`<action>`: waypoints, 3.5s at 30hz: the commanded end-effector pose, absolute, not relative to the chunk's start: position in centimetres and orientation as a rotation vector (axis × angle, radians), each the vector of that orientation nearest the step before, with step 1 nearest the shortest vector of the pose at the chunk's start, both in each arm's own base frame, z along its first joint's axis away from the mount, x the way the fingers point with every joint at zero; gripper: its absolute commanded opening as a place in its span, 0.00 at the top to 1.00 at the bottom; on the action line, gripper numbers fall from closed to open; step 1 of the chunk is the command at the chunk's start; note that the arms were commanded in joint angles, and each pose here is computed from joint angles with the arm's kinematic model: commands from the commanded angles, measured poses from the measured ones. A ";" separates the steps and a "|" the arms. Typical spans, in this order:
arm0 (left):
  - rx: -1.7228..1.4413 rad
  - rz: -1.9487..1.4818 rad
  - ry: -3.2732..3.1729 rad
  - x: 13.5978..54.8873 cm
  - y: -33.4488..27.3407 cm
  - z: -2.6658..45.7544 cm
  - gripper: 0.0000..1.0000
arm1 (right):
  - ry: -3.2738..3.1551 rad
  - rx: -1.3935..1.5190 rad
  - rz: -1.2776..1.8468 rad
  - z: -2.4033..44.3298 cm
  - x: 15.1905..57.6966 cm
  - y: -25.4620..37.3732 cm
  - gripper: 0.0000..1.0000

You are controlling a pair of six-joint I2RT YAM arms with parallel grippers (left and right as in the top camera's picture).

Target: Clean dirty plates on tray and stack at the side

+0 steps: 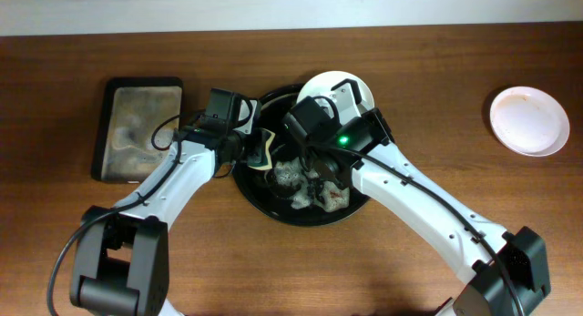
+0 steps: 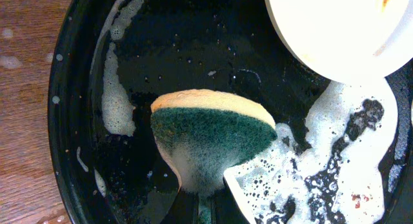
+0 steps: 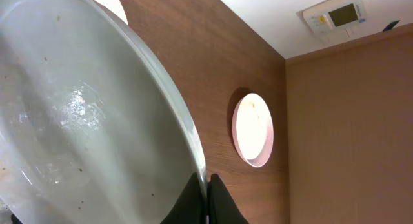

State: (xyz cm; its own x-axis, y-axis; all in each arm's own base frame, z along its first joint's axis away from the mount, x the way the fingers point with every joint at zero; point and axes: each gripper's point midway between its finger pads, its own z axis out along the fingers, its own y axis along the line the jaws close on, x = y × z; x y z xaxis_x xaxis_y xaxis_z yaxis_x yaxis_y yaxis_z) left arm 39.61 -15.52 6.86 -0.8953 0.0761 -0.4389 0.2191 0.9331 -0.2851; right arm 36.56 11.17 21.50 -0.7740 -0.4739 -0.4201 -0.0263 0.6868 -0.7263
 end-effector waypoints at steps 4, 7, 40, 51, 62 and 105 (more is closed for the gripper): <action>0.235 -0.477 2.643 39.4 -15.7 7.4 1.00 | 2.257 -0.303 -0.951 23.1 36.5 11.1 0.96; 0.236 -0.478 2.643 39.4 -15.7 7.4 1.00 | 2.262 -0.306 -0.958 22.9 36.5 11.0 0.96; 0.265 -1.019 2.484 38.6 -13.9 8.9 1.00 | 2.333 -0.276 -0.810 21.5 36.4 12.4 0.96; 0.262 -0.966 2.486 38.6 -13.5 7.2 1.00 | 2.328 -0.270 -0.802 21.5 36.6 12.5 0.96; 0.299 -1.017 2.457 37.9 -14.5 6.4 1.00 | 2.328 -0.285 -0.821 21.6 36.4 12.3 0.96; 0.301 -1.025 2.445 38.1 -14.6 6.6 1.00 | 2.778 0.001 0.157 16.5 38.3 9.3 0.96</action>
State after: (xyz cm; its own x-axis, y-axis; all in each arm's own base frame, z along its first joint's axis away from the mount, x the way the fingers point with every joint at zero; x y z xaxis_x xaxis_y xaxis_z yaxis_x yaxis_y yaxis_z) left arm 38.56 -14.21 6.83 -0.8651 0.0055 -0.5015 0.3553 0.7125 -0.6051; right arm 37.63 8.87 15.07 -0.9374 -0.0505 -0.3446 -0.0177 0.9950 -0.0979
